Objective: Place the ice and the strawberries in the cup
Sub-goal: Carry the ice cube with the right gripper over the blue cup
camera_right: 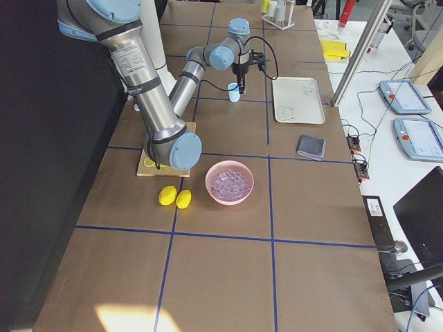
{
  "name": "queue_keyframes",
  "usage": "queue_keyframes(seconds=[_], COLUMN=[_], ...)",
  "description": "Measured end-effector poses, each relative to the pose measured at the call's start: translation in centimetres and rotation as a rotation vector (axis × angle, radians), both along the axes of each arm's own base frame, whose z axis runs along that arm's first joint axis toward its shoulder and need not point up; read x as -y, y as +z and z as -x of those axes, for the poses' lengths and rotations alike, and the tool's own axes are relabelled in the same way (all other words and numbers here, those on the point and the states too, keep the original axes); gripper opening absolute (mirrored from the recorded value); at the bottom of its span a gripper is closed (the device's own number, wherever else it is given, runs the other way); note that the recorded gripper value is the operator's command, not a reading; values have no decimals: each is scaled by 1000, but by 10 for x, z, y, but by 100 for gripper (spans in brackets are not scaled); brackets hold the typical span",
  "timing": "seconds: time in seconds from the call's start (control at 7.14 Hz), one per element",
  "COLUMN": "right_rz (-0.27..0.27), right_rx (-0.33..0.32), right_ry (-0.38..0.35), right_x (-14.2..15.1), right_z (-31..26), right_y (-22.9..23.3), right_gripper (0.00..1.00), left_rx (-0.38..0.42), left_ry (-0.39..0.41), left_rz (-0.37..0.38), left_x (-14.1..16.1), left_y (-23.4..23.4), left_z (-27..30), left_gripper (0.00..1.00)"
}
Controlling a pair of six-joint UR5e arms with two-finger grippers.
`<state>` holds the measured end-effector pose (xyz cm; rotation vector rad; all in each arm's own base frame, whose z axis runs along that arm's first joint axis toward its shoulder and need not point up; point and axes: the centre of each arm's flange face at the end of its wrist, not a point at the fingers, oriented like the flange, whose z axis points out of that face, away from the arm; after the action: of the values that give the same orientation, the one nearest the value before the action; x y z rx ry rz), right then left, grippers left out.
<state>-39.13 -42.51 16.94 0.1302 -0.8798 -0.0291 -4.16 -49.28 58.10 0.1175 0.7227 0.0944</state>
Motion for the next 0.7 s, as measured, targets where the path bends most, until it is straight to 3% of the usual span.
queue_keyframes(seconds=[0.28,0.7], right_rz=[10,4], right_rx=[10,-40], right_ry=[39,55], right_x=[-25,-36], right_z=[58,113], right_y=[-42,-47], right_gripper=[0,0], left_rx=[1,0], left_ry=[0,1], left_rz=[5,8], left_x=[0,0], left_y=[2,3], left_z=[0,-1], left_gripper=[100,100])
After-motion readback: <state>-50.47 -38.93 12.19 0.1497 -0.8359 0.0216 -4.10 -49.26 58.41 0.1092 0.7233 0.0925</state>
